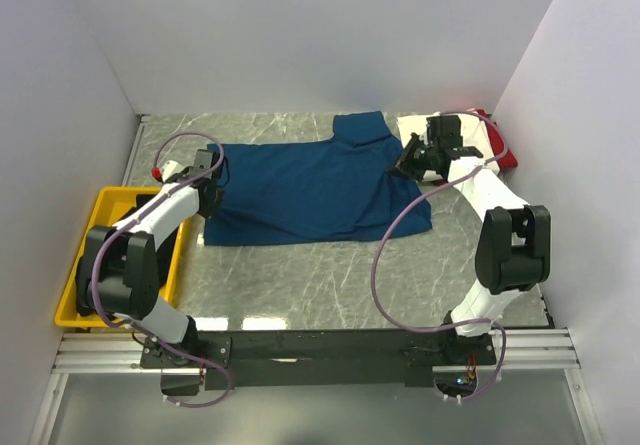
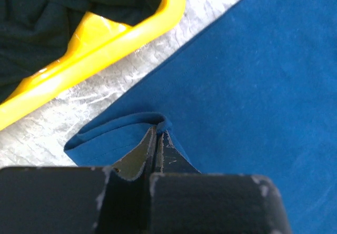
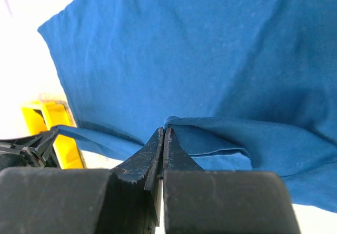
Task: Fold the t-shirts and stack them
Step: Fold the tshirt
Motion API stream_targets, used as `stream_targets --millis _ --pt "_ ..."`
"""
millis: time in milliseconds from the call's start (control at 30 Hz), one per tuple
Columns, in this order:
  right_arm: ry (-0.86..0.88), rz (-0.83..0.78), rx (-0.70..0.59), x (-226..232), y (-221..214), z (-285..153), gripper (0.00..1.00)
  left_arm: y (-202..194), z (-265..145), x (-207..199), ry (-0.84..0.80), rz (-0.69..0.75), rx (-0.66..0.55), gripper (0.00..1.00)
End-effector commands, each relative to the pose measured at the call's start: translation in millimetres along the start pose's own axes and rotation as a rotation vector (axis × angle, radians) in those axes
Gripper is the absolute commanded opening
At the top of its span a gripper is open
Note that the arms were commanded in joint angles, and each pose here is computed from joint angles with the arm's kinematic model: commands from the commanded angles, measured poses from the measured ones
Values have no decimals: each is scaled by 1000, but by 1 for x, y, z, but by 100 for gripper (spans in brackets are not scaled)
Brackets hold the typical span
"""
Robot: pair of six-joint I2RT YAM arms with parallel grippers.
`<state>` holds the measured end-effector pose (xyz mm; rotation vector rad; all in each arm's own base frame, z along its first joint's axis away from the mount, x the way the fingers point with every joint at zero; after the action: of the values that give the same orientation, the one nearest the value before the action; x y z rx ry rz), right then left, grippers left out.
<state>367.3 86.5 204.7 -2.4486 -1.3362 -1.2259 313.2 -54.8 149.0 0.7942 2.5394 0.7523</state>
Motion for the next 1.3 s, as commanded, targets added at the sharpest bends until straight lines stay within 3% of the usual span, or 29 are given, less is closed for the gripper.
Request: stream_targets --millis 0,600,1267 --pt "68 -14 -63 7 26 -10 0 17 -2 -4 5 -22 -45 0" --pt "101 67 -93 -20 57 -7 0 22 22 -6 48 -6 -19 1" --pt "82 38 -80 10 77 16 0 24 32 -18 46 4 -2 1"
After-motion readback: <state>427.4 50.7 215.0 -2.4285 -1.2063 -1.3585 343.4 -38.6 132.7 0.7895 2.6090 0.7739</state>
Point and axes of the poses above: each gripper's point midway between its finger pads, its own z axis out along the fingers, its own x axis along the line the jaws close on, y = z × x, the point moved 9 cm from there along -z, back along the fingers, and after that the axes turned 9 degrees about z, right-handed, at the moved point
